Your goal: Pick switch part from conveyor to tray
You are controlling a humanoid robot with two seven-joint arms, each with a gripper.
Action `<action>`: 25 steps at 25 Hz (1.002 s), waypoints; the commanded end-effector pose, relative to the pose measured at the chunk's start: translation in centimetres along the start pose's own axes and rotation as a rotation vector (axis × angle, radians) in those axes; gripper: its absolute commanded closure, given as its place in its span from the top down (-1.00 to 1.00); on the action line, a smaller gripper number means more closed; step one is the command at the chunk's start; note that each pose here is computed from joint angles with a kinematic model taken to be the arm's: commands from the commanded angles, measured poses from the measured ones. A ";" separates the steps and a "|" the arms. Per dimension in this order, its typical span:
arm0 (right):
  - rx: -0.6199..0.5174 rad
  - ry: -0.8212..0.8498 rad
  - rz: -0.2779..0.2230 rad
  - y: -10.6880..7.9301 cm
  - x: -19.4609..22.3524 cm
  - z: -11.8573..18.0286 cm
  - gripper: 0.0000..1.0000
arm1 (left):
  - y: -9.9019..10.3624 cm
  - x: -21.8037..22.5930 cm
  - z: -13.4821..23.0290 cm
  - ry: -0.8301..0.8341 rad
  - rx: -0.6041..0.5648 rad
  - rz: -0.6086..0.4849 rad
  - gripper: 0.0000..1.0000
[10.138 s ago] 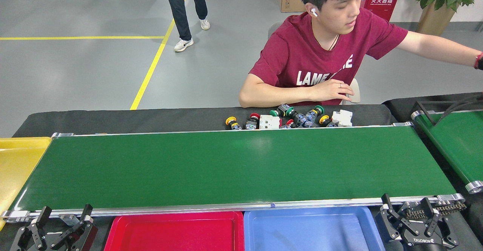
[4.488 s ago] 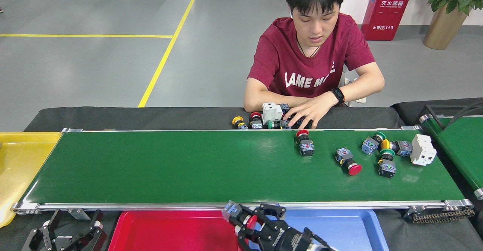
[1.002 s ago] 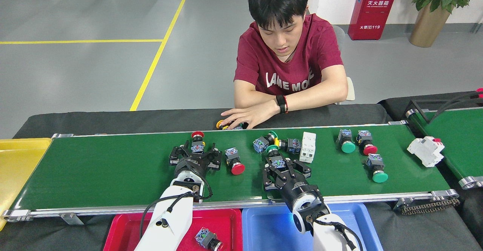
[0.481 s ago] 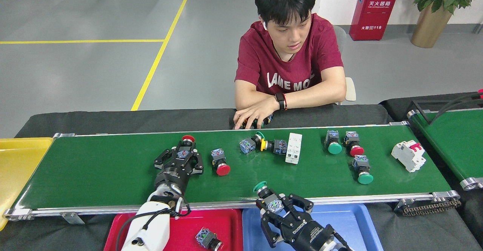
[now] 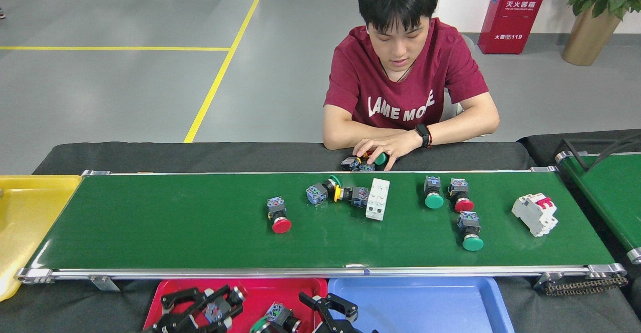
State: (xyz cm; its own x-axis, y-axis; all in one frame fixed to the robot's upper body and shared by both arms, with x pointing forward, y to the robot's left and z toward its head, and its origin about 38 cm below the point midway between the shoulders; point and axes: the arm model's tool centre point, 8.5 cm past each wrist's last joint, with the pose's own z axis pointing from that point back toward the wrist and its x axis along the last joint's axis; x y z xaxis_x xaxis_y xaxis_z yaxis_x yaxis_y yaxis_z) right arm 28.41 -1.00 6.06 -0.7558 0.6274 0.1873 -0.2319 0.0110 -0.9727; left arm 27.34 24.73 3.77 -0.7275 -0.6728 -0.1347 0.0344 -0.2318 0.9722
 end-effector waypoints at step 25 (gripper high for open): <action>-0.252 0.799 -0.053 1.6 -16.8 20.8 0.95 | 2.3 -8.1 -1.4 0.635 -0.018 0.072 1.00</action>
State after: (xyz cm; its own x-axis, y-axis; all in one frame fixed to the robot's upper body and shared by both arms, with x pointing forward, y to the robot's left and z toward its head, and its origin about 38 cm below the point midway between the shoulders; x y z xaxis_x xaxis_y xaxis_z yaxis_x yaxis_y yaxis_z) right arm 27.84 -27.58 3.43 -0.0723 0.9822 0.1731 -0.0783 0.1674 -0.9828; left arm 33.18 29.36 6.32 -0.1555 -0.9762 -0.1509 0.0559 -0.1612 0.9853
